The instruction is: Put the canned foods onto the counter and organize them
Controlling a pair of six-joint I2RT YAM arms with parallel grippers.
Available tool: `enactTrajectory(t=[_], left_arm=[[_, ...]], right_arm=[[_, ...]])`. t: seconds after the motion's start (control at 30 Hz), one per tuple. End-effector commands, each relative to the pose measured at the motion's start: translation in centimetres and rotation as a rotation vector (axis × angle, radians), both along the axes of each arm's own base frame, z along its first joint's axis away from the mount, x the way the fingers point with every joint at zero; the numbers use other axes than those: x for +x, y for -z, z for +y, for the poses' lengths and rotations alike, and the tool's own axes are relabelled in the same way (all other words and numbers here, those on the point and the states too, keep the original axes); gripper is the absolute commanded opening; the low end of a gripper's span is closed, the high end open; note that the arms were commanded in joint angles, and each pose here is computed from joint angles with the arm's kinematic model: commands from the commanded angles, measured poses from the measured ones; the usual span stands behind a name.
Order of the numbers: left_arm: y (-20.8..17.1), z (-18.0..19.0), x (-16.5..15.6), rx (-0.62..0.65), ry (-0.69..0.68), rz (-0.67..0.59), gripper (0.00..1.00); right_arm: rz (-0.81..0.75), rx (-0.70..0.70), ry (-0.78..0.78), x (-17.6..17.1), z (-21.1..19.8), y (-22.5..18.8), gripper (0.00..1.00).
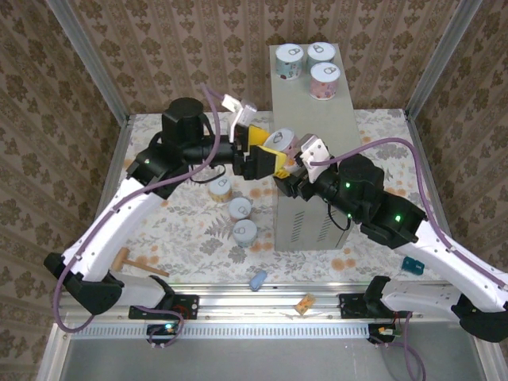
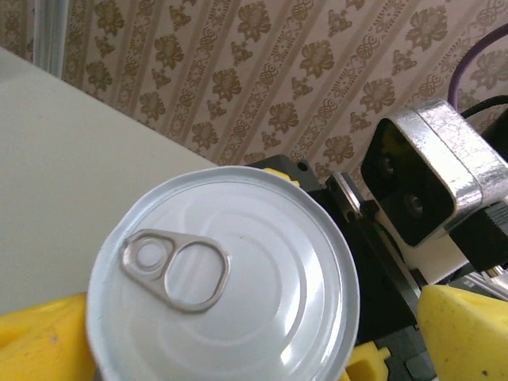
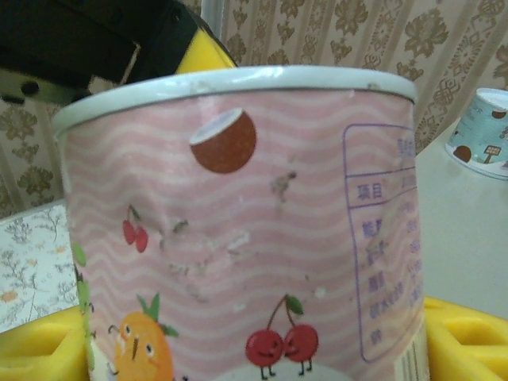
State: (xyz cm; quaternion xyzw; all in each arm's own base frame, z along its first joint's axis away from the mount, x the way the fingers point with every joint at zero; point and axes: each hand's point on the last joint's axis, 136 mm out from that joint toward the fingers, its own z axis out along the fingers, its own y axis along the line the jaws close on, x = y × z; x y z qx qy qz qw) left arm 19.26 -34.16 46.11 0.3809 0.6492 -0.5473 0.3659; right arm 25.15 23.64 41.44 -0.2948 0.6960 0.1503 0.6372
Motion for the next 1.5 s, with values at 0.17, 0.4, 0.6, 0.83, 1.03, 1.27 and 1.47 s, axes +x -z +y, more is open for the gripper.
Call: enactTrajectory(t=[0.17,0.4,0.6,0.83,1.03,1.27,1.47], left_arm=[[-0.5,-1.7,1.1,-0.046,-0.057,-0.029,0.89],[-0.7,-1.7,1.9,-0.066,-0.133,-0.058,0.69],[-0.5,-1.5,2.5,-0.038,-0.202,-0.11,0.64],[-0.1,-1.6,4.1,0.025,-0.28,-0.168,0.63],[-0.2,-2.2,6.1,0.085,-0.33,-0.234,0.63],[1.2,-4.3,9.2,0.169,-0.37,-0.273,0.63],[2.1,-6.3,11.4,0.214,-0.39,-0.302,0.65]], right_arm=[[-0.087,0.2,0.048,-0.2,-1.5,-4.5,0.67],[-0.075,0.202,0.056,-0.2,-1.7,-4.1,0.7],[-0.051,0.196,0.065,-0.2,-1.9,-3.4,0.77],[-0.019,0.178,0.086,-0.9,-3.1,-2.9,0.94],[-0.003,0.132,0.163,-2.2,-6.5,-2.8,1.0],[-0.013,0.178,0.376,-3.2,-12.7,-3.9,1.0],[-0.019,0.163,0.447,-3.9,-15.1,-3.4,1.0]])
